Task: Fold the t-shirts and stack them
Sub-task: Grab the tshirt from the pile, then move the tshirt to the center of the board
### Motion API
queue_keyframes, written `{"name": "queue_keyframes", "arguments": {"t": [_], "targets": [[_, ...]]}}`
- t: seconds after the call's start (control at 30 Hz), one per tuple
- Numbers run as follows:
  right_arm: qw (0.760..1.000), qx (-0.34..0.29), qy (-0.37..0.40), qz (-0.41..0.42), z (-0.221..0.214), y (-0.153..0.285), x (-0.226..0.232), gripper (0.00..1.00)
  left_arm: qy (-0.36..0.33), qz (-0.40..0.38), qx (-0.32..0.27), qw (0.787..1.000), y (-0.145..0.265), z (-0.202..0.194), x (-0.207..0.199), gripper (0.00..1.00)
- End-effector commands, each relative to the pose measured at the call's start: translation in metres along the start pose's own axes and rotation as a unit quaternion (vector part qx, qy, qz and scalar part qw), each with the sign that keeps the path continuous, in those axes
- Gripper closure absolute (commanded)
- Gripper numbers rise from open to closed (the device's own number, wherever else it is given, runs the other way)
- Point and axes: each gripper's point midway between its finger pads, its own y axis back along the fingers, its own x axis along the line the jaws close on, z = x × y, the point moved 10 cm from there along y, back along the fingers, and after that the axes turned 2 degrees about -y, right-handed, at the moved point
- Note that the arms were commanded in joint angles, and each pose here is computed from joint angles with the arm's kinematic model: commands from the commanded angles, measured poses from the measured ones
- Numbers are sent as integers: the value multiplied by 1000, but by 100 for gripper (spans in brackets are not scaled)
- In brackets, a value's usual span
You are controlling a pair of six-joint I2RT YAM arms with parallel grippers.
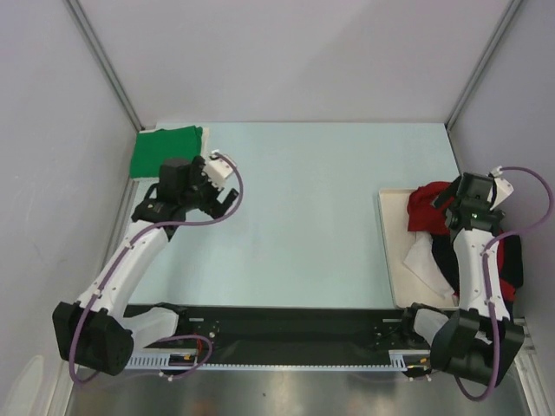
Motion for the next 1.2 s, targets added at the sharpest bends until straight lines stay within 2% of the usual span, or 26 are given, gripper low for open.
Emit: {"name": "queue_keyframes", "arguments": {"t": [0.0, 0.03, 0.1, 0.23, 0.3, 0.33, 0.4, 0.43, 0.5, 0.63, 0.73, 0.77, 0.83, 0.87, 0.9, 1.0, 1.13, 1.17], "targets": [[998, -17, -35, -52, 16, -24, -15, 5, -14, 41, 40, 998, -10, 14, 0, 0], [998, -11, -31, -45, 15, -29, -14, 15, -9, 35, 43, 998, -13, 15, -2, 0], [999, -5, -24, -28, 14, -40, -9, 25, 5, 23, 51, 998, -17, 17, -5, 0], [998, 4, -28, -63, 13, -56, -13, 49, 12, 12, 58, 998, -19, 13, -10, 0], [998, 20, -28, -46, 12, -62, -10, 52, 10, 12, 66, 998, -20, 9, -11, 0], [998, 31, -27, -42, 9, -66, -8, 62, 11, 14, 72, 997, -22, 7, -11, 0], [998, 39, -29, -34, 9, -67, -6, 73, 10, 24, 82, 996, -23, 4, -10, 0], [998, 35, -32, -30, 11, -65, -5, 85, 11, 26, 88, 996, -25, 2, -10, 0], [999, 26, -36, -19, 15, -60, -3, 98, 11, 25, 92, 995, -27, 1, -10, 0], [998, -26, -33, 46, 49, -24, 20, 100, 10, 25, 93, 995, -28, 1, -9, 0], [994, -70, 19, 84, 66, 18, 53, 100, 7, 30, 100, 995, -29, 0, -8, 0], [988, -110, 25, 106, 87, 43, 70, 100, 8, 33, 104, 994, -30, -2, -8, 0], [977, -122, 74, 161, 89, 78, 101, 100, 6, 46, 107, 993, -31, -3, -6, 0], [966, -148, 74, 200, 105, 107, 117, 100, 5, 58, 113, 992, -30, -4, -4, 0], [960, -149, 93, 220, 106, 118, 127, 100, 6, 64, 118, 991, -31, -6, -3, 0], [919, -174, 118, 335, 112, 179, 162, 100, 7, 82, 124, 989, -31, -6, 0, 0], [857, -174, 113, 471, 112, 241, 181, 100, 18, 114, 125, 985, -21, -6, 12, 0], [835, -167, 113, 512, 109, 256, 184, 100, 23, 122, 119, 985, -17, -3, 17, 0]]}}
